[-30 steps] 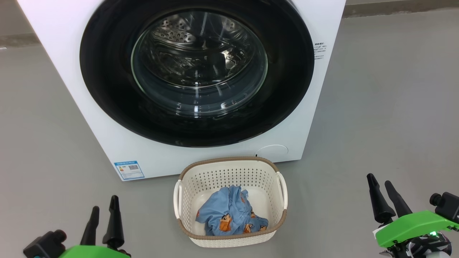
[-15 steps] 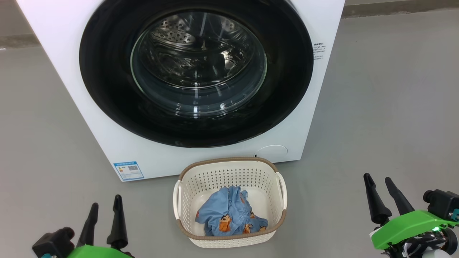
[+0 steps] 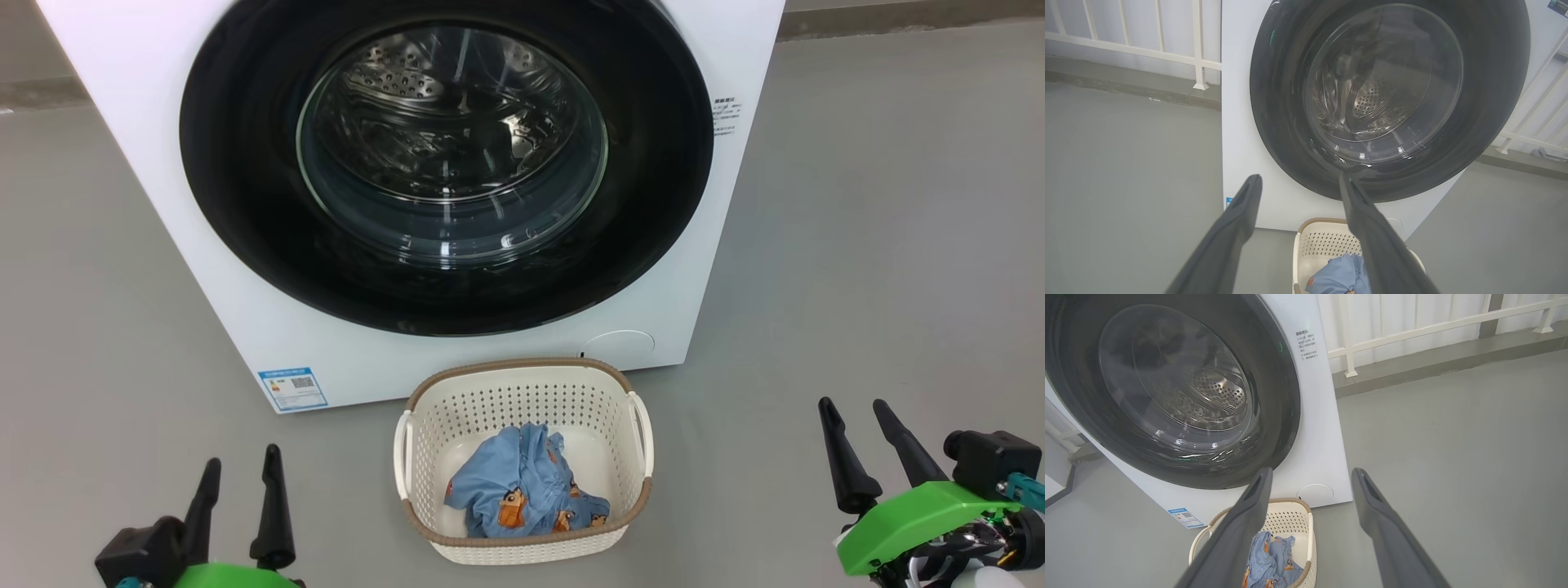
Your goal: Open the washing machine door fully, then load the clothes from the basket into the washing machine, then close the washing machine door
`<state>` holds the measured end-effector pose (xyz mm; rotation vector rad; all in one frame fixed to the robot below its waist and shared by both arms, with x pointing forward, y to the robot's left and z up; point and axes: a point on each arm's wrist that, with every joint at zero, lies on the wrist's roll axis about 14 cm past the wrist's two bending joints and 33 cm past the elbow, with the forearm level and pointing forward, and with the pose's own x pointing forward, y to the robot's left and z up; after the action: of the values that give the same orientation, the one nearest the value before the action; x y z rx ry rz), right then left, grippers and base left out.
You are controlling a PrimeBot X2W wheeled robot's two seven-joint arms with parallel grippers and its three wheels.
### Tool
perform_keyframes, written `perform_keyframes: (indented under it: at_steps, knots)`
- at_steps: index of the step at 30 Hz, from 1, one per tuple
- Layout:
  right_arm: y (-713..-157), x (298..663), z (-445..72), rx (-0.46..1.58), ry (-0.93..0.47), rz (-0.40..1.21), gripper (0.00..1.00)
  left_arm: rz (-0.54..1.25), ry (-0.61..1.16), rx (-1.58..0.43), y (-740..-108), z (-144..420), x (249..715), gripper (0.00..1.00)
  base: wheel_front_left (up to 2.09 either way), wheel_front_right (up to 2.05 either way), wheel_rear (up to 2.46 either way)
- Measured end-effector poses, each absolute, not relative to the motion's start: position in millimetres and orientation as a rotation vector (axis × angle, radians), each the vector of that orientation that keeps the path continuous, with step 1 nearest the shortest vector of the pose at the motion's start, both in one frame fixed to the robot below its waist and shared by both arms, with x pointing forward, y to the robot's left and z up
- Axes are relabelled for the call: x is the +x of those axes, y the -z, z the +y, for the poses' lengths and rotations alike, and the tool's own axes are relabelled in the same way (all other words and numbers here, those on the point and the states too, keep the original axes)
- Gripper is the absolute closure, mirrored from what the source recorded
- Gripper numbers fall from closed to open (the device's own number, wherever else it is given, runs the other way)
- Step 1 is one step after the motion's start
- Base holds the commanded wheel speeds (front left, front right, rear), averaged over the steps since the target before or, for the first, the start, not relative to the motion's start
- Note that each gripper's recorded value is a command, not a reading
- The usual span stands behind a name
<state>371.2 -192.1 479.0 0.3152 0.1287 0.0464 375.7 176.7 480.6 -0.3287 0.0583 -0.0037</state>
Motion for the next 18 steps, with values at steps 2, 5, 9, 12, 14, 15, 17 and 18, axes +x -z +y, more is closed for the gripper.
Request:
perform_keyframes:
  at_steps: [2,5,9,12,14,15,17,18]
  knots:
    - [-478.8,371.2,-191.6,0.292,-0.051,0.131,0.0,0.058,0.007,-0.312,-480.3,176.3,375.8,0.0,0.0,0.0,0.0]
    - [-478.3,371.2,-191.7,0.249,-0.057,0.134,0.0,0.054,0.012,-0.279,-479.9,175.8,375.7,0.0,0.0,0.0,0.0]
    - [-478.9,371.3,-190.8,0.215,-0.063,0.129,0.0,0.046,0.019,-0.239,-479.8,174.7,376.1,0.0,0.0,0.0,0.0]
    - [-479.3,371.4,-190.9,0.171,-0.069,0.127,0.0,0.039,0.027,-0.207,-481.0,173.7,377.5,0.0,0.0,0.0,0.0]
    - [-480.1,371.7,-190.8,0.151,-0.072,0.124,0.0,0.027,0.032,-0.187,-483.8,172.8,379.4,0.0,0.0,0.0,0.0]
    - [-480.7,372.2,-190.8,0.143,-0.074,0.122,0.0,0.024,0.033,-0.178,-484.4,172.6,379.6,0.0,0.0,0.0,0.0]
    - [-485.6,374.2,-190.5,0.113,-0.078,0.101,0.0,0.022,0.038,-0.149,-484.6,172.0,379.6,0.0,0.0,0.0,0.0]
    - [-485.9,374.3,-190.5,0.1,-0.081,0.1,0.0,0.016,0.04,-0.137,-485.2,171.6,379.6,0.0,0.0,0.0,0.0]
